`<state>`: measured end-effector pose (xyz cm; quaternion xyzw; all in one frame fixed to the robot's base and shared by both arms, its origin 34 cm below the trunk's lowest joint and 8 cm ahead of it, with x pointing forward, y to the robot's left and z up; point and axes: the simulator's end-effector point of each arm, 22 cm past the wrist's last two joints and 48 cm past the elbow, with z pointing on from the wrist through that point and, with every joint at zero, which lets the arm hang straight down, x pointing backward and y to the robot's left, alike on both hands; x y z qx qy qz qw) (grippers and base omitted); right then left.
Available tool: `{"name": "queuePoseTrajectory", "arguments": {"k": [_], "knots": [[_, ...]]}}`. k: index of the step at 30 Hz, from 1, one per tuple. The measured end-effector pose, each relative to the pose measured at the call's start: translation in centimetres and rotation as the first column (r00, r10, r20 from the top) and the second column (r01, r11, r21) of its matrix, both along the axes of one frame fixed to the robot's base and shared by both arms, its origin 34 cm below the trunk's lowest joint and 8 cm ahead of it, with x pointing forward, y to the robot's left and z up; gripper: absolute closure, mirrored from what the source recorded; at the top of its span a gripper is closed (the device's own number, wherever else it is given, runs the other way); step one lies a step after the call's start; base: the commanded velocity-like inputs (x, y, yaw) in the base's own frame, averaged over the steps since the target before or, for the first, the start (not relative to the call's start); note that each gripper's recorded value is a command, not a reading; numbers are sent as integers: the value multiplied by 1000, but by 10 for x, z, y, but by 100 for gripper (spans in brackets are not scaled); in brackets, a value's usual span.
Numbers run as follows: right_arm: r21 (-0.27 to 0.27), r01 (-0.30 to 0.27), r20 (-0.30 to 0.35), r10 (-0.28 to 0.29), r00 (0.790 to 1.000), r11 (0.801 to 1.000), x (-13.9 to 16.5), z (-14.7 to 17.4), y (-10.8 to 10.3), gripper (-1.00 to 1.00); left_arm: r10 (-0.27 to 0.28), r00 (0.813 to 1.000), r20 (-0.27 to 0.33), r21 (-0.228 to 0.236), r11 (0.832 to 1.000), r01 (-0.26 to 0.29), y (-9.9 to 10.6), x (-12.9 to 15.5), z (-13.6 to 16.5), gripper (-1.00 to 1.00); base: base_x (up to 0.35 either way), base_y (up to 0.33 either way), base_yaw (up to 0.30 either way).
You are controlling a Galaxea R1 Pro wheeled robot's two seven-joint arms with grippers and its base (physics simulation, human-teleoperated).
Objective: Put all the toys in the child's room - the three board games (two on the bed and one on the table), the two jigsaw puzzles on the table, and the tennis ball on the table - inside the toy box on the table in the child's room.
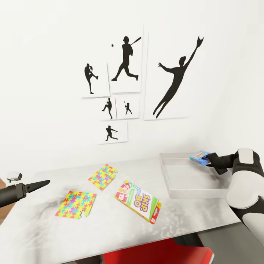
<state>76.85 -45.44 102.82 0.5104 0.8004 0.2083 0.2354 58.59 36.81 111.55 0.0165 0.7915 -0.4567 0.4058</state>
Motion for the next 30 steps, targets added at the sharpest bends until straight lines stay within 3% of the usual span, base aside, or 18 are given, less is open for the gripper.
{"name": "queuePoseTrajectory", "arguments": {"k": [30], "knots": [[3,-13,0,13,1000,1000,2,0,8,100,5,1000,7,-4,1000,-5,2,0,3,-100,-16,2,-21]]}}
